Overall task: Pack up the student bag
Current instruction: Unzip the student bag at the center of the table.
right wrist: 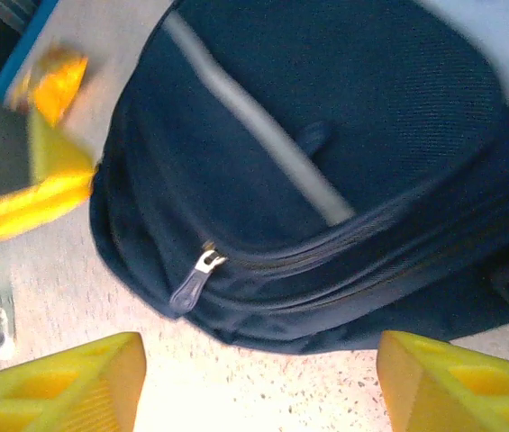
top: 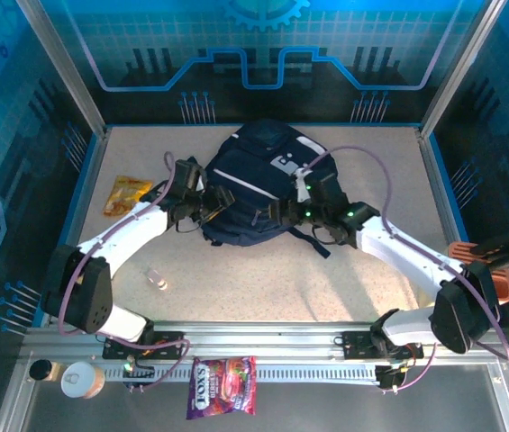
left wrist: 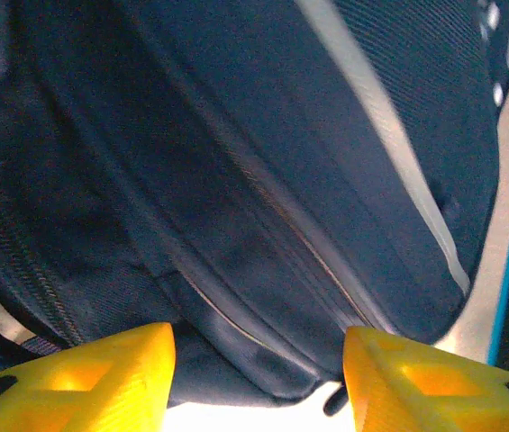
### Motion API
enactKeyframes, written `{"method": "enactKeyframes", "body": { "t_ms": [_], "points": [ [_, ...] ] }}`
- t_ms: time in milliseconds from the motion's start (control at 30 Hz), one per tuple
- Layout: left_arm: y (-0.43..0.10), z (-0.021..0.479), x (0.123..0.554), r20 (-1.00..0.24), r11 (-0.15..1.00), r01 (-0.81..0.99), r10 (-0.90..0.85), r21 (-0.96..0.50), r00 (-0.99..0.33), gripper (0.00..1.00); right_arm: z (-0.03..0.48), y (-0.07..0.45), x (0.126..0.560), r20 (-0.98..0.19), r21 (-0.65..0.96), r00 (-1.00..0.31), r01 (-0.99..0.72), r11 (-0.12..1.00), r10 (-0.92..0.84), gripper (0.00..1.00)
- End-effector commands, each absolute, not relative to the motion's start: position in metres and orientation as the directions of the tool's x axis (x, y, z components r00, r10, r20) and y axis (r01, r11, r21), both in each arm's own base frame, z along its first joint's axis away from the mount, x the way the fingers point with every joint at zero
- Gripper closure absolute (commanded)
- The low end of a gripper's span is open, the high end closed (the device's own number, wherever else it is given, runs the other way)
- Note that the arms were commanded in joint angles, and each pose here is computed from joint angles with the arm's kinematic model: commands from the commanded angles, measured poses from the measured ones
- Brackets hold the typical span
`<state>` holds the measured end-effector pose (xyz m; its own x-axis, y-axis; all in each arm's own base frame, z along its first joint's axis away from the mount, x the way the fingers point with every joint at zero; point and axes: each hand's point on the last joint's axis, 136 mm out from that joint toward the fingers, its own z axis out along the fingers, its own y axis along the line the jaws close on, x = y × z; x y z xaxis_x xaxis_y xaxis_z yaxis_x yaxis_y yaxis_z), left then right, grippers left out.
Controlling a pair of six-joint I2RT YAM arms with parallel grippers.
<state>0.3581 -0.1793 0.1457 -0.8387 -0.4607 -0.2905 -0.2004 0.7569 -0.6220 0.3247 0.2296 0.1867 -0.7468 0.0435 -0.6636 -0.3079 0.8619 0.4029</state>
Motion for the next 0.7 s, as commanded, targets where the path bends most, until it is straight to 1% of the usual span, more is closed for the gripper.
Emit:
{"method": "enactKeyframes", "body": {
  "t_ms": [0, 167, 267, 467, 500, 667],
  "points": [
    [-0.189, 0.157, 0.347, -0.408, 0.866, -0.04, -0.275, -0.499, -0.87, 0.46, 0.184, 0.216, 0.337, -0.596, 0.534, -0.771, -0.17, 0.828, 0.225, 0.29],
    [-0.236, 0.164, 0.34, -0.478, 0.877, 0.178, -0.065, -0.446, -0.876, 0.46, 0.175, 0.203, 0.345, -0.513, 0.62, -0.793, -0.076, 0.781, 0.329, 0.28],
    [-0.256, 0.16, 0.336, -0.495, 0.874, 0.263, 0.03, -0.408, -0.868, 0.48, 0.171, 0.198, 0.346, -0.481, 0.647, -0.798, -0.044, 0.761, 0.363, 0.28],
    [-0.264, 0.145, 0.338, -0.478, 0.899, 0.307, 0.132, -0.311, -0.869, 0.55, 0.17, 0.195, 0.351, -0.45, 0.676, -0.8, -0.015, 0.737, 0.397, 0.28],
    [-0.265, 0.143, 0.337, -0.472, 0.9, 0.314, 0.145, -0.302, -0.87, 0.55, 0.161, 0.194, 0.347, -0.434, 0.674, -0.809, -0.001, 0.739, 0.396, 0.28],
    [-0.272, 0.132, 0.335, -0.439, 0.892, 0.336, 0.182, -0.303, -0.88, 0.59, 0.153, 0.196, 0.347, -0.405, 0.69, -0.82, 0.016, 0.724, 0.404, 0.3]
  ]
}}
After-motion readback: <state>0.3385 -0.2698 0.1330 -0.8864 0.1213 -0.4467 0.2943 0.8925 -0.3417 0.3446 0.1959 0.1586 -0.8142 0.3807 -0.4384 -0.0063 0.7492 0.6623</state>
